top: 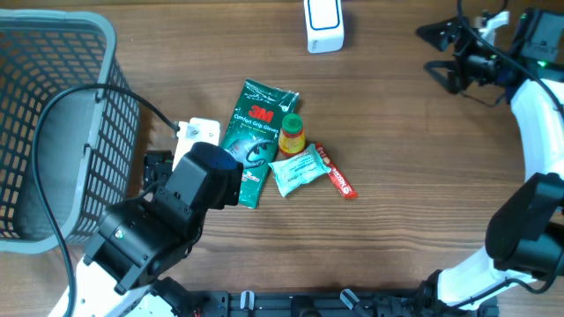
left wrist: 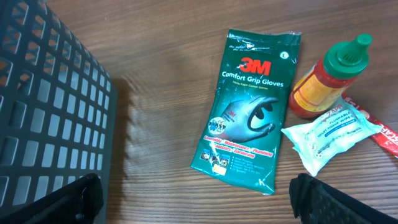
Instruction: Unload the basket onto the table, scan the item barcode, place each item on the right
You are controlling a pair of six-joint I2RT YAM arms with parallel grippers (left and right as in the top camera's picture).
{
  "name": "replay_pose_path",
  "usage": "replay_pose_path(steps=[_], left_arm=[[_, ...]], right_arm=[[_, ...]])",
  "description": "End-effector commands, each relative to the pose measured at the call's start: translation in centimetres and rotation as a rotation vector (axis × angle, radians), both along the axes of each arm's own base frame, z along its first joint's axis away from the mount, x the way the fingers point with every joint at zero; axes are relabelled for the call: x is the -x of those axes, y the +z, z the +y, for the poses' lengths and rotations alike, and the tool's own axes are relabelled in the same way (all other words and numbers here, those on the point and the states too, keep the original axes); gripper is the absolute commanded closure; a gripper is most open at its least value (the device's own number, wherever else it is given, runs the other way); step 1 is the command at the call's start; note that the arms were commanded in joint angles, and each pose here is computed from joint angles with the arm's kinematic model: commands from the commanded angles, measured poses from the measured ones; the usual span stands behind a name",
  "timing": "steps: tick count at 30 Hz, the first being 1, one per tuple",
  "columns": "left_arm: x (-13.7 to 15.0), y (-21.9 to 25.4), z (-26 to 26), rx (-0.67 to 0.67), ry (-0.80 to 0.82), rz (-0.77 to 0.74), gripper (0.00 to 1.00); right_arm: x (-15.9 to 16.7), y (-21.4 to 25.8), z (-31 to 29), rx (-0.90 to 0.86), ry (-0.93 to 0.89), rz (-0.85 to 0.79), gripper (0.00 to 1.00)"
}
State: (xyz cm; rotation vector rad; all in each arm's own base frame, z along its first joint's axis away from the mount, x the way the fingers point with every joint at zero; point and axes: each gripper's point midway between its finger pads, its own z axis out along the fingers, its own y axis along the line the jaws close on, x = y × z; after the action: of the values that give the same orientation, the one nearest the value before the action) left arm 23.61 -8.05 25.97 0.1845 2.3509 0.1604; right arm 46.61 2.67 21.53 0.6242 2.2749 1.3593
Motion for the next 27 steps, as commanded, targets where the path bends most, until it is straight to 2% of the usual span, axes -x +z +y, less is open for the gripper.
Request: replay_pose_path(steps=[1,3,7,14,20,27], left_arm=[[0.0,0.1,0.0,0.02,0.014,-0.004,0.0],[0.0,0.1,0.0,0.02,0.014,-0.004,0.0],[0.0,0.1,0.0,0.02,0.014,-0.004,0.0],[0.0,0.1,0.0,0.02,0.014,-0.004,0.0],[0.0,0.1,0.0,0.02,0.013,-0.004,0.0],[0.0,0.1,0.0,0.02,0.014,-0.004,0.0]], right_arm=[[1.7,2.0,5.8,-0.127,0.164,0.007,0.09],[1.9,1.2,8.0,-0.091,0.176,0.042,0.18],[2.4,-1.5,11.4,0.017,0.112,0.187,0.2],[4.7,-1.1,17.9,0.101,0.141,0.28,0.04],[7.2,-1.5,17.4,0.317,-0.04,0.451,0.01],[9.1,-1.7,19.1,0.379,-0.07,0.508,0.0]])
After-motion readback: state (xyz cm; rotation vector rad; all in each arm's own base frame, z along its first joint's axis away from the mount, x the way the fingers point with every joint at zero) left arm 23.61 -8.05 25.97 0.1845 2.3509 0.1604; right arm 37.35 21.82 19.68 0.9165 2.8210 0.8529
